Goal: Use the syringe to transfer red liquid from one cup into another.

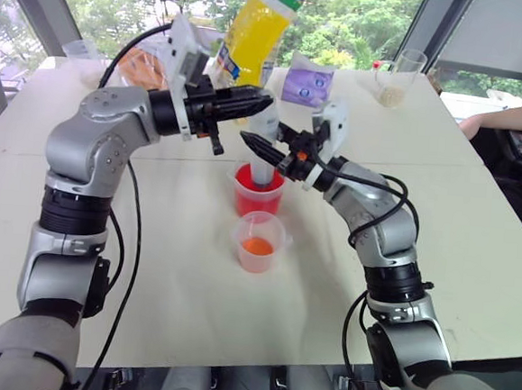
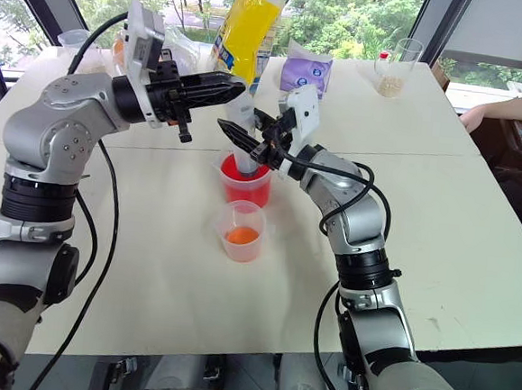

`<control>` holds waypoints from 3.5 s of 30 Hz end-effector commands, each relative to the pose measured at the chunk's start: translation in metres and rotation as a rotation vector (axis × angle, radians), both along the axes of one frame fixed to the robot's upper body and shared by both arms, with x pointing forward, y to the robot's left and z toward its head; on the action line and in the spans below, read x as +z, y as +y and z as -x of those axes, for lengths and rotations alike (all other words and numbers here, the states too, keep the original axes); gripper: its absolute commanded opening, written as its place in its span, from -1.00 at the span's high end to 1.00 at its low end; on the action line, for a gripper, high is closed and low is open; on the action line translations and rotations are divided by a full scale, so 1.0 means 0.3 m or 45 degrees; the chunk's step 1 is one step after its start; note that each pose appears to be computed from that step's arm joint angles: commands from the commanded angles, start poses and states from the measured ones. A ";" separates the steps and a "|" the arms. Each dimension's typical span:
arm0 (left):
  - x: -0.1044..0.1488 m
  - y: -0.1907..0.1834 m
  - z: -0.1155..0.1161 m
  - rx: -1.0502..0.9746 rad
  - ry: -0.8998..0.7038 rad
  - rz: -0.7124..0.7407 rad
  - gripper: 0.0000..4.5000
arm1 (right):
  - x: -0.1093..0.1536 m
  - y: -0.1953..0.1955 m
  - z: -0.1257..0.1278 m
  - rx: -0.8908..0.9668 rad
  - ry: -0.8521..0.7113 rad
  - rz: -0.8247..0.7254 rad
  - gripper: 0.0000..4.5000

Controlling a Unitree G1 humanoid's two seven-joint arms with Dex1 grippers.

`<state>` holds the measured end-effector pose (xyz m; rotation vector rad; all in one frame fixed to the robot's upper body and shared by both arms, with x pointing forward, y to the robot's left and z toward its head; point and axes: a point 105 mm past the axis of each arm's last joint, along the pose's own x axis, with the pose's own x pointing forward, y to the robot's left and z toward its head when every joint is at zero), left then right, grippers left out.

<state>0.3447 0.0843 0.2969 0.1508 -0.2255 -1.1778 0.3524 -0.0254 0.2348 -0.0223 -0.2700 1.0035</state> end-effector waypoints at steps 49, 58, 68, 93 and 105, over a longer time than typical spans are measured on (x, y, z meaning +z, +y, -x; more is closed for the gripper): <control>0.170 0.025 0.010 0.075 -0.220 0.043 0.96 | -0.001 0.052 0.037 0.085 -0.010 -0.001 0.34; 0.106 0.057 0.023 0.086 -0.159 0.023 -0.83 | 0.095 0.019 0.036 0.053 -0.097 -0.028 0.34; 0.110 0.147 0.087 0.054 -0.114 0.056 -0.98 | 0.191 -0.011 0.054 0.057 -0.158 -0.065 0.34; 0.185 0.067 0.163 -0.339 -0.039 0.132 -0.98 | 0.106 -0.075 0.250 0.386 0.124 -0.085 0.34; 0.159 0.010 0.204 -0.484 0.031 0.079 -0.98 | 0.060 -0.061 0.254 0.366 0.117 -0.046 0.34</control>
